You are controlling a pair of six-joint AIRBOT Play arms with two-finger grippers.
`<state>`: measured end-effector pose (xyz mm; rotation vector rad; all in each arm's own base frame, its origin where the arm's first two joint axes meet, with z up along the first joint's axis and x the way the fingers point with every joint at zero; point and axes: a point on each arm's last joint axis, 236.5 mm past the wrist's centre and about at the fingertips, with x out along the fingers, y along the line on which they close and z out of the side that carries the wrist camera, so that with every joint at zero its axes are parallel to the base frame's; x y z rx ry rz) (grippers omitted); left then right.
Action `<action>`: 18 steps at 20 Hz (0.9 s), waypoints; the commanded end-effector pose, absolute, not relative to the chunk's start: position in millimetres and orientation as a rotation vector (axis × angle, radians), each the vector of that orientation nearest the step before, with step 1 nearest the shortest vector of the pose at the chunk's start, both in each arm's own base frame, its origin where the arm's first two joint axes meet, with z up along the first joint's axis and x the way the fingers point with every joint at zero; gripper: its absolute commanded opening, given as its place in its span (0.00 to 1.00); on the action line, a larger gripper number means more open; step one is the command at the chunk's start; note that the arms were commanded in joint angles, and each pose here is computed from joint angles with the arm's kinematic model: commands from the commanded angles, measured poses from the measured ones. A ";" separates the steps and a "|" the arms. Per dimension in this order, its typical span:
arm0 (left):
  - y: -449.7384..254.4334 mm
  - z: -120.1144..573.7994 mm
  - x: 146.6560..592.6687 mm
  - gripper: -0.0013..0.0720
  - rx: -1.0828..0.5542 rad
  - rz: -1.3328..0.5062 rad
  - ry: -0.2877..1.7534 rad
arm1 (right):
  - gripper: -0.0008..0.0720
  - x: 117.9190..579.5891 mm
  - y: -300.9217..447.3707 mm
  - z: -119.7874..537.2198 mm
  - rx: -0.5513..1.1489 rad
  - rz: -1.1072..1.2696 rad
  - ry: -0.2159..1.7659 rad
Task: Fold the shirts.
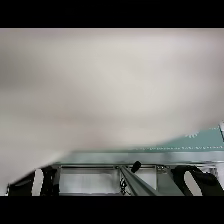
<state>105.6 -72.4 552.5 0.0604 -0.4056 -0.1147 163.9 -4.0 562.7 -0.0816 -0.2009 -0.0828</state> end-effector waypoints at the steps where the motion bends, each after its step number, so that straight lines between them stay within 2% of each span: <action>1: -50.3 471.2 123.3 0.04 -0.037 -0.026 -0.047 | 0.05 170.3 -23.1 502.6 -0.098 -0.149 0.066; 4: -46.6 413.2 142.8 0.04 -0.078 -0.041 0.175 | 0.06 196.8 -38.1 422.3 -0.100 -0.159 0.431; 7: -36.6 336.9 172.3 0.04 -0.162 -0.050 0.412 | 0.05 241.7 -41.3 368.2 -0.073 -0.117 0.624; 10: -35.7 275.9 208.6 0.04 -0.274 -0.097 0.545 | 0.05 291.3 -46.2 283.0 -0.031 -0.072 0.881; 14: -39.4 200.1 269.7 0.04 -0.417 -0.205 0.695 | 0.05 372.3 -38.5 209.5 0.039 0.015 0.983; 18: -17.8 136.1 346.9 0.05 -0.534 -0.219 0.797 | 0.06 458.0 -26.6 171.0 0.066 0.026 0.902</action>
